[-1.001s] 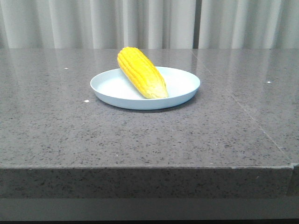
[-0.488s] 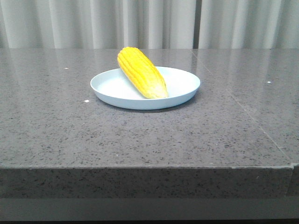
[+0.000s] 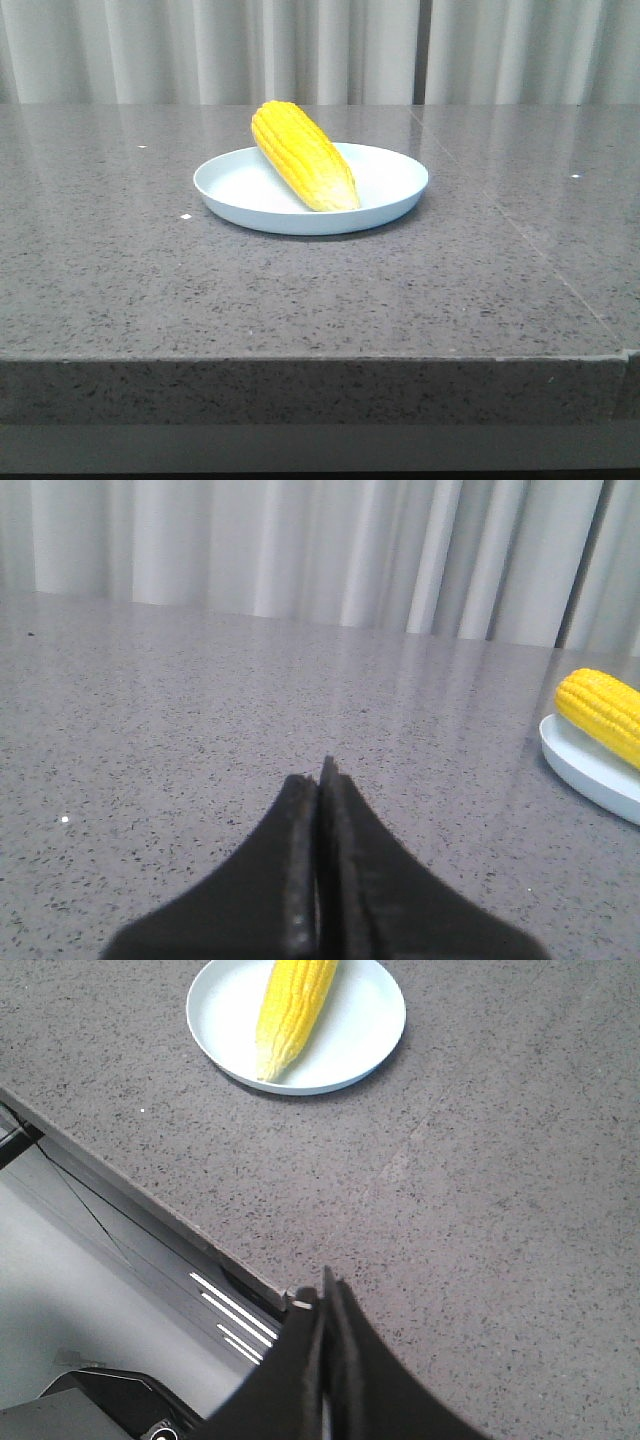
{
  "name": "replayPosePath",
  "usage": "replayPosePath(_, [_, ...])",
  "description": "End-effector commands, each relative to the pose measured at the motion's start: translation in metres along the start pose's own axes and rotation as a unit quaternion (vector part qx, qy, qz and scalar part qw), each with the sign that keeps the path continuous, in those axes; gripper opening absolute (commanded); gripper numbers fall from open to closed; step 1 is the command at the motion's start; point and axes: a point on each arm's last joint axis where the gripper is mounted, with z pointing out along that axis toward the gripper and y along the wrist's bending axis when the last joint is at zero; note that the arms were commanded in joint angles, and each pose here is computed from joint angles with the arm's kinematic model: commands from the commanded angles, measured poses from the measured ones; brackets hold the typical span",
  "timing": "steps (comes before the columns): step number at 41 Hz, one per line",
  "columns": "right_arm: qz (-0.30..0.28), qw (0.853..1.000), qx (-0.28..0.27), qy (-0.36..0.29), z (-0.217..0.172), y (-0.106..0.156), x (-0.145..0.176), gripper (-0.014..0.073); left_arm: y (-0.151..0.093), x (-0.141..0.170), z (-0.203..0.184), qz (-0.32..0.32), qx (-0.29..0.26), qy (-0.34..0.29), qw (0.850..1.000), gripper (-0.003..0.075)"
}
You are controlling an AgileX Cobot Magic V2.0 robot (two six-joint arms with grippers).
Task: Place corn on plate with both arms
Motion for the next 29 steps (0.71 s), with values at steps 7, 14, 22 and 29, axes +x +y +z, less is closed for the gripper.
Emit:
replayPosePath(7, [-0.009,0.999,0.007,-0.042,-0.0049,-0.0012,-0.0107,-0.0068,-0.0002,-0.0008,-0.0007,0.002,0.004,-0.040,0.999,-0.0020])
replayPosePath(14, [-0.009,0.999,0.007,-0.042,-0.0049,-0.0012,-0.0107,-0.0068,-0.0001,-0.0013,-0.0008,0.047,0.002,-0.043,0.998,-0.0020])
replayPosePath(22, [-0.009,0.999,0.007,-0.042,-0.0049,-0.0012,-0.0107,-0.0068,-0.0002,-0.0061,-0.0013,0.051,0.001,-0.070,0.996,-0.0020])
replayPosePath(29, [-0.009,0.999,0.007,-0.042,-0.0049,-0.0012,-0.0107,-0.0068,-0.0002,-0.0066,-0.0014,0.051,0.001,-0.072,0.996,-0.0020])
